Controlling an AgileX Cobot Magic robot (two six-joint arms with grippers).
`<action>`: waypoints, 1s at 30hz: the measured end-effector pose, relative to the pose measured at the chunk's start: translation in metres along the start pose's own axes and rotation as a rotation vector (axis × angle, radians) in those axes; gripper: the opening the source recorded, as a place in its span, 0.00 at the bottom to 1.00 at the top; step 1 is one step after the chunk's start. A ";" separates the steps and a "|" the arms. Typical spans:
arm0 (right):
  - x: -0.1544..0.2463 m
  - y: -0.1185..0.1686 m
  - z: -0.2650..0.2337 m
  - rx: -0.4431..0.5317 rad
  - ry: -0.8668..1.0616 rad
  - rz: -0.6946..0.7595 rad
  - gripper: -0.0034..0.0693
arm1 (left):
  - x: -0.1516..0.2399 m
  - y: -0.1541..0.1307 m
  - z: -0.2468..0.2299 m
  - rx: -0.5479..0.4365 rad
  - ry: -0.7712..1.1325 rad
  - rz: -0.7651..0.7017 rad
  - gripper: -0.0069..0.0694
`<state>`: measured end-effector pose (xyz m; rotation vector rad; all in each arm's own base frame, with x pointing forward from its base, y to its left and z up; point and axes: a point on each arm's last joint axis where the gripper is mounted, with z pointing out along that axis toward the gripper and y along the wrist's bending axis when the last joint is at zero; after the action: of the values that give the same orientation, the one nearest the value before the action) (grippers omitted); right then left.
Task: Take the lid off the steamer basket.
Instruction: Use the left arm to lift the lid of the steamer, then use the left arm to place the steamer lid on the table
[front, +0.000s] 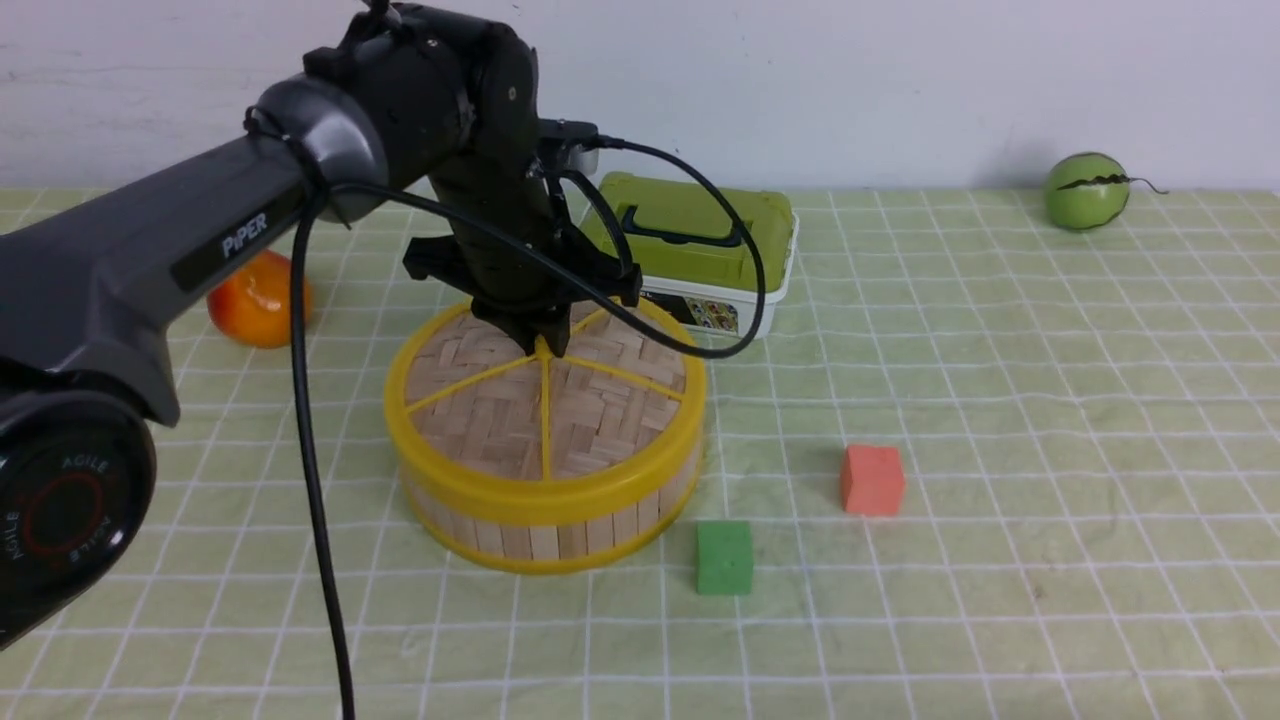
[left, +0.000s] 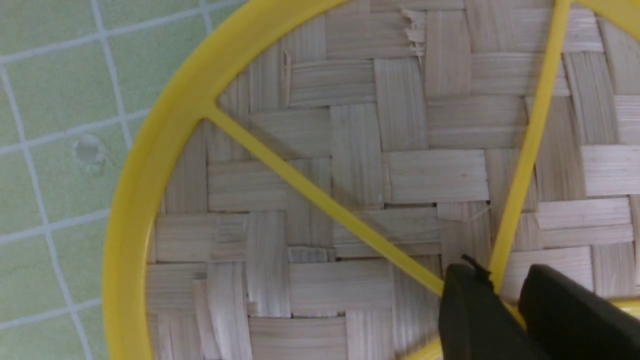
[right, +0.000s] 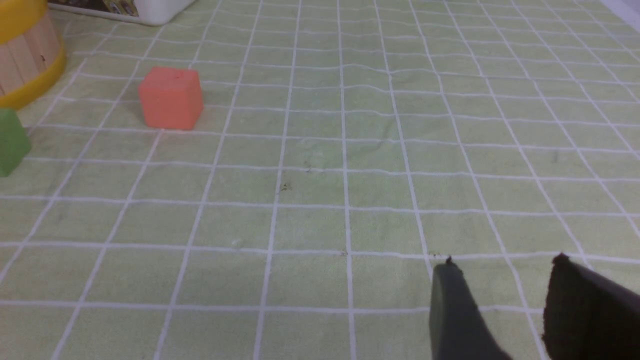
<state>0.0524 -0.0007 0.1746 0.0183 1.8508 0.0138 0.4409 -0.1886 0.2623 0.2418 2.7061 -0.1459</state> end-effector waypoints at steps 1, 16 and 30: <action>0.000 0.000 0.000 0.000 0.000 0.000 0.38 | 0.000 0.000 0.000 0.000 0.000 -0.001 0.23; 0.000 0.000 0.000 0.000 0.000 0.000 0.38 | -0.019 0.029 -0.155 -0.170 -0.314 0.008 0.23; 0.000 0.000 0.000 0.000 0.000 0.000 0.38 | 0.045 0.213 -0.087 -0.277 -0.052 -0.433 0.23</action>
<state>0.0524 -0.0007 0.1746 0.0183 1.8508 0.0138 0.4068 0.0385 0.3089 -0.4251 2.6463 0.0980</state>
